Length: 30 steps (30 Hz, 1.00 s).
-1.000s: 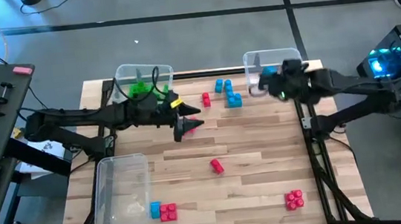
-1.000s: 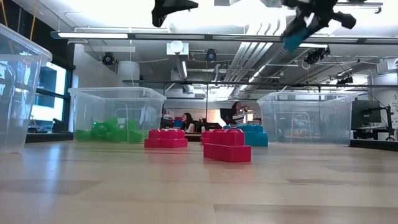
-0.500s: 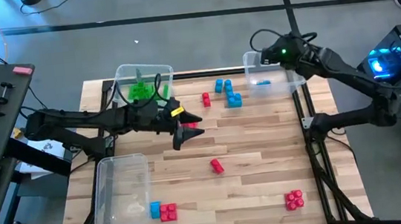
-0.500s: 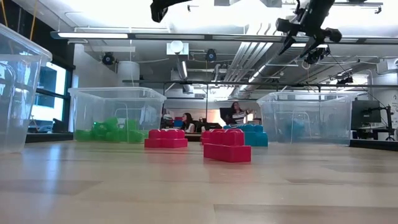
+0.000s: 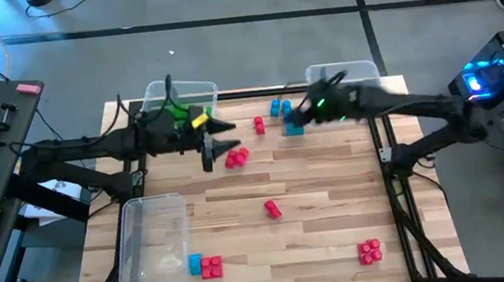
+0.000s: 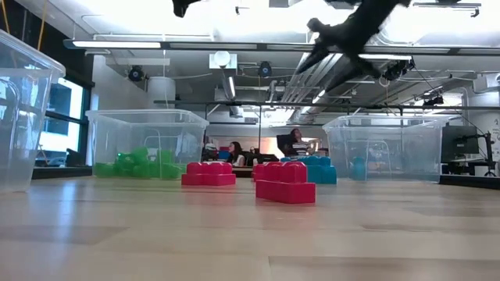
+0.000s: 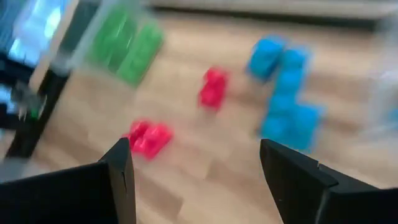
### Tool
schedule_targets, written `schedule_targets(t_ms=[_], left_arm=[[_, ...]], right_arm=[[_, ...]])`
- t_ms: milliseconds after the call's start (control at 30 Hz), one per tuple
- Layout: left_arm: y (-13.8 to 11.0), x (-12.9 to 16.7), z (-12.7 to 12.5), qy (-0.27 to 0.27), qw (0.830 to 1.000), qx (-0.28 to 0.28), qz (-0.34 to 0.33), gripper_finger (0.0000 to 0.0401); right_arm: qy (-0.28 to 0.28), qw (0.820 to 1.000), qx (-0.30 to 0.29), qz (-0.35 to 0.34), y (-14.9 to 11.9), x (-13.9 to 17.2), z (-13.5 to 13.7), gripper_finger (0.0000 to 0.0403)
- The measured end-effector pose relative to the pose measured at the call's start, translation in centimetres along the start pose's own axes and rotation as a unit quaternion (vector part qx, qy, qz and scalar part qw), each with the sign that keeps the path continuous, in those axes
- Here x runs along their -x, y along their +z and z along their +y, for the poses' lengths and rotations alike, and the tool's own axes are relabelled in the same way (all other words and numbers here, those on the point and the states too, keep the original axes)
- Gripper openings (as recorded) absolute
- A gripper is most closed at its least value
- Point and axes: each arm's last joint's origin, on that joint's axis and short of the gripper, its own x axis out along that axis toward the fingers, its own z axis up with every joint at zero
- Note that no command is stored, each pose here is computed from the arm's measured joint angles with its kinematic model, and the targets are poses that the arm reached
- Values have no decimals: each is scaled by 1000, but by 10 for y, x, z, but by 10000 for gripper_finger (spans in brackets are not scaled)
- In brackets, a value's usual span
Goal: Sort blocks
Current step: Put the blue game piece into the top right transparent bin
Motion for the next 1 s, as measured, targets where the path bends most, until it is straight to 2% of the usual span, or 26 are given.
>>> schedule_targets(t_ms=[67,167,333,433,633,767,1000], left_arm=[[2,1,8,8,1000,3,-1,252],[3,1,17,-6,1000,6,12,252],[-2,-1,29,-23,998,3,53,252],[-2,-1,35,-12,998,6,60,252],[1,0,44,8,999,14,51,252],[3,0,51,51,997,43,35,252],[7,1,59,72,995,65,19,252]], right_arm=[[-9,1000,20,9,-15,-19,15,224],[-70,998,12,2,-21,-41,23,224],[-155,988,-11,22,-2,-72,21,224],[-170,984,14,42,8,-91,25,224],[-241,967,56,58,22,-122,17,224],[-266,960,64,60,24,-133,9,224],[-284,954,70,61,26,-146,1,224]])
